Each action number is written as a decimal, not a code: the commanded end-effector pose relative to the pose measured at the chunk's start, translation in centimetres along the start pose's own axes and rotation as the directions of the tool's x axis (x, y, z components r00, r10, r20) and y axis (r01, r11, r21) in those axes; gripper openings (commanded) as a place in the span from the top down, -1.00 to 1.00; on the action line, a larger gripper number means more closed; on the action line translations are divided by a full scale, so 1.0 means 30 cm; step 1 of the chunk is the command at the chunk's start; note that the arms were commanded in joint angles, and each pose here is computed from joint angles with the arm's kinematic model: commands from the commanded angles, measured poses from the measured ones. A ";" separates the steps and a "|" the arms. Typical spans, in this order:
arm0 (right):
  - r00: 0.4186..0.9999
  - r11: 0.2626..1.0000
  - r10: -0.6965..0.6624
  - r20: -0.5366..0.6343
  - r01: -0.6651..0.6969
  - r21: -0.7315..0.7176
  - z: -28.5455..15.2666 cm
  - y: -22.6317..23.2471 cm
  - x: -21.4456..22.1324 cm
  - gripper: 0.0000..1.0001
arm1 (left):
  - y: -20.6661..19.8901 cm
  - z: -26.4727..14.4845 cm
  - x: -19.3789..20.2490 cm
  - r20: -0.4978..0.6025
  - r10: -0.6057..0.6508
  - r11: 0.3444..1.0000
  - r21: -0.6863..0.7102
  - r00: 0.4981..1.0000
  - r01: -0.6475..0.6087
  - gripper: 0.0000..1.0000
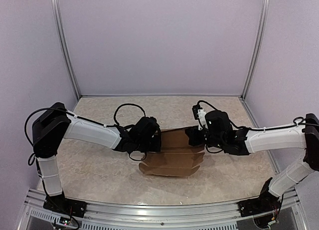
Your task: Fold the paper box
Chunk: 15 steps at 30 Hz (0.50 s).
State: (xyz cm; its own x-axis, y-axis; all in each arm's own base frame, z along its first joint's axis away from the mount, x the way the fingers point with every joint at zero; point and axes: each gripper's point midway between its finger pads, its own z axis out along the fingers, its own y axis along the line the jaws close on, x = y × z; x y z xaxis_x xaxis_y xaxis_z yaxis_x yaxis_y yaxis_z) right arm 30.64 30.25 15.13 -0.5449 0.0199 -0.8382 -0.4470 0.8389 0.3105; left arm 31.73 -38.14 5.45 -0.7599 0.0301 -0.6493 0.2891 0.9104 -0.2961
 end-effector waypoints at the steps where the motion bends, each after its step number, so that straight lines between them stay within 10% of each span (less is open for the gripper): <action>1: 0.996 1.000 0.002 0.086 -0.002 -0.004 -0.047 0.016 -0.089 1.00 | -0.039 -0.017 -0.029 -0.004 -0.052 0.993 0.103 0.999 0.052 1.00; 15: 0.997 0.990 -0.035 0.065 0.043 -0.131 -0.187 0.075 -0.099 1.00 | 0.029 -0.025 -0.073 0.007 -0.149 0.974 0.172 0.989 0.146 1.00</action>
State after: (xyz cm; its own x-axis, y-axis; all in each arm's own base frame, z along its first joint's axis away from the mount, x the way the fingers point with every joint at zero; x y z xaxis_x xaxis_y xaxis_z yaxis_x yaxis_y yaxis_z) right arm 29.27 28.94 19.70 -0.4840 0.0441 -0.8740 -0.4874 0.8159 0.3111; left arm 32.94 -36.81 4.57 -0.8122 -0.0670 -0.5795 0.2459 0.8615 -0.4443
